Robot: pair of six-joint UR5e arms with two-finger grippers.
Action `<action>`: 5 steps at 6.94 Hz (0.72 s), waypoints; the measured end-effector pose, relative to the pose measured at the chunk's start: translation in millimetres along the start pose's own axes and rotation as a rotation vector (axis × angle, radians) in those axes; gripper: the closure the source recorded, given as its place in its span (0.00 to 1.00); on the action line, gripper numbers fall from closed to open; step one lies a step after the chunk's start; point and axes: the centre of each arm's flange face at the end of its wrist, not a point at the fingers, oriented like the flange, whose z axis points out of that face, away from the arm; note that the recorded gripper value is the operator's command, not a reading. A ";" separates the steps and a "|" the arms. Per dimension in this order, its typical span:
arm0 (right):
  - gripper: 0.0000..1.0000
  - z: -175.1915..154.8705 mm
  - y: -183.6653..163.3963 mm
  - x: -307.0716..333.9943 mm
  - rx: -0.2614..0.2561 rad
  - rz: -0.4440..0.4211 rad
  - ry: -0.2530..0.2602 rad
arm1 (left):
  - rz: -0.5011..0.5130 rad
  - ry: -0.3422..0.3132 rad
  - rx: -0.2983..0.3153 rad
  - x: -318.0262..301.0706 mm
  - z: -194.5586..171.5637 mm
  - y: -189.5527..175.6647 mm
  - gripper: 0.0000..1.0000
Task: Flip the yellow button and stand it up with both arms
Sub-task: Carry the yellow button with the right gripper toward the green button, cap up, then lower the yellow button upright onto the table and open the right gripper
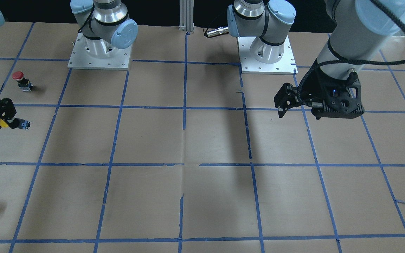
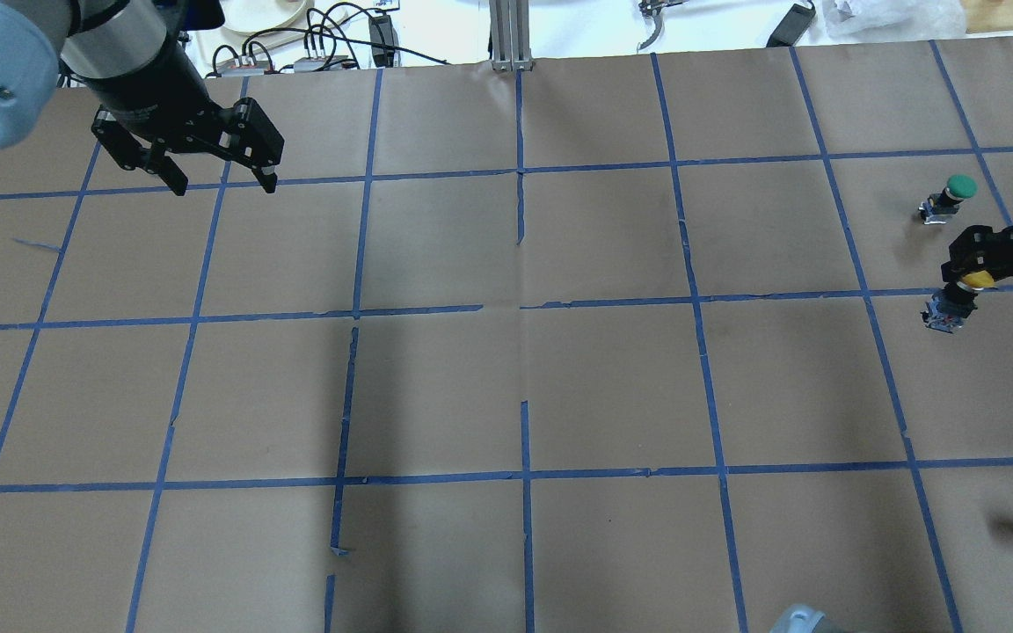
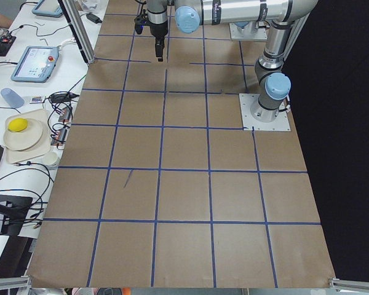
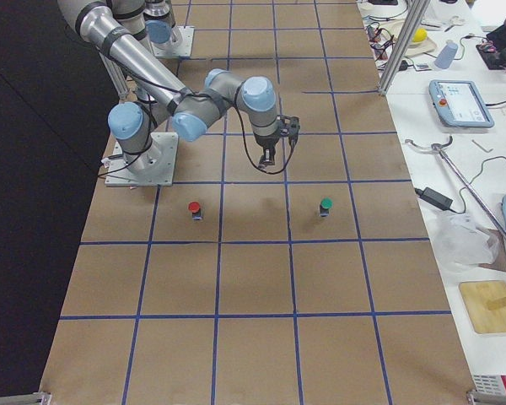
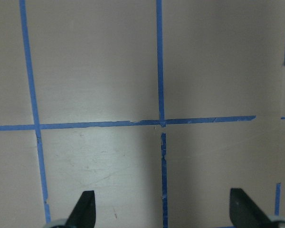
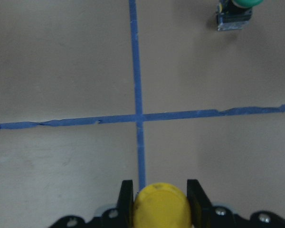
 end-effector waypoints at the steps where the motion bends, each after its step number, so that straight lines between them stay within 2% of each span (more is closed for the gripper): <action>1: 0.92 16.7 -0.7 32.5 0.037 -0.067 0.038 | 0.007 -0.003 0.001 0.9 -10.7 7.1 0.00; 3: 0.92 40.5 8.8 62.1 0.058 -0.127 0.067 | 0.009 0.005 -0.007 2.6 -14.4 12.8 0.00; 5: 0.91 53.5 23.5 64.0 0.105 -0.178 0.121 | 0.012 0.011 -0.010 4.9 -12.0 12.9 0.00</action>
